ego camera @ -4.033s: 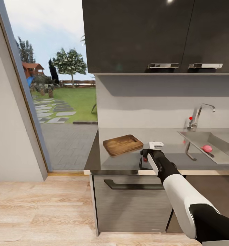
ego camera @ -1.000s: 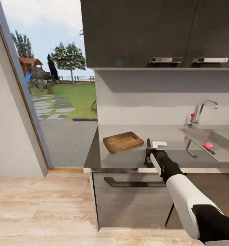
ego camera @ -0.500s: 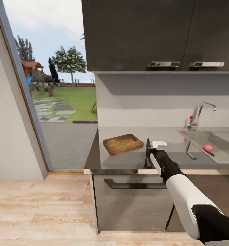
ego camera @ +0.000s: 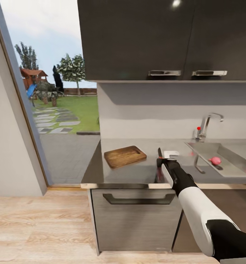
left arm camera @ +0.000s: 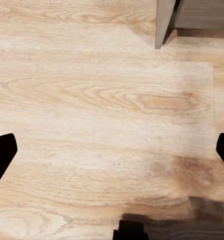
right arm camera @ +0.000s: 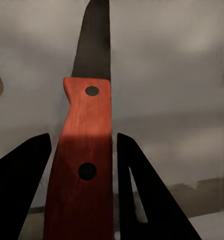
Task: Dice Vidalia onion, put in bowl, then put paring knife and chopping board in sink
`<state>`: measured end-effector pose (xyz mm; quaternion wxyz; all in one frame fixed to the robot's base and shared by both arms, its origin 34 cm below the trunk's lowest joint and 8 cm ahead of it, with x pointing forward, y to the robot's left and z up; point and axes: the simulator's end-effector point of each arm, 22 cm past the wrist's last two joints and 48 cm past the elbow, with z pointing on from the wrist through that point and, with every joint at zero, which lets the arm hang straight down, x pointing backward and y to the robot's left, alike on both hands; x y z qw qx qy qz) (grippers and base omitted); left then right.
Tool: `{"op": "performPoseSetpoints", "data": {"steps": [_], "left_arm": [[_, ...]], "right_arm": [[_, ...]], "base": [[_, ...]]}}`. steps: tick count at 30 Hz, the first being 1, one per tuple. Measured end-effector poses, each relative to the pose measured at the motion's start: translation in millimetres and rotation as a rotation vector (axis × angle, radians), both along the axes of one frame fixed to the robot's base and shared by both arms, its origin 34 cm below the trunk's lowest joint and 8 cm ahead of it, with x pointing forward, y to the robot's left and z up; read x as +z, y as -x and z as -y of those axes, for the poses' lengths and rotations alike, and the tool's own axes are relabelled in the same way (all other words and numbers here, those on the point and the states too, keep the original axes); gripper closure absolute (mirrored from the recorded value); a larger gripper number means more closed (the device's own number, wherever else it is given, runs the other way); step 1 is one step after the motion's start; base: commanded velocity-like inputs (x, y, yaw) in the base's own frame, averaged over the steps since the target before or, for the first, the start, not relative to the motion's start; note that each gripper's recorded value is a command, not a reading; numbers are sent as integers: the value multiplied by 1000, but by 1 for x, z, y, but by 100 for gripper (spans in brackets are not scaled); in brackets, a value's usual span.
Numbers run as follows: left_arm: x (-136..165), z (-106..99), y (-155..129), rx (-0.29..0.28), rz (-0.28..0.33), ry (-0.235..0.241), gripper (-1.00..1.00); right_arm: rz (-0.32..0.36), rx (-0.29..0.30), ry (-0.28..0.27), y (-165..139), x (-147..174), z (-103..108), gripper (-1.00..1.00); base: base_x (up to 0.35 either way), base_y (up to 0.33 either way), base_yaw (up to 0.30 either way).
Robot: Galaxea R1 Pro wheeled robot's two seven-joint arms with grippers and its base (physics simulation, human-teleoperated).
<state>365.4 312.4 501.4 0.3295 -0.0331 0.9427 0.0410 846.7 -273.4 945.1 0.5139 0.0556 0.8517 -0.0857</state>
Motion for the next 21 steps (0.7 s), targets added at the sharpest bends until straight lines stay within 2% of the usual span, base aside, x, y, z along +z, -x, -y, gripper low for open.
{"op": "performPoseSetpoints", "data": {"steps": [15,21], "left_arm": [[2,0,-3,1,10,0,-100],[2,0,-3,1,10,0,-100]], "right_arm": [[8,1,2,1,6,0,100],[9,3,5,1,6,0,100]], "base": [[0,-316,0],[78,-315,0]]}}
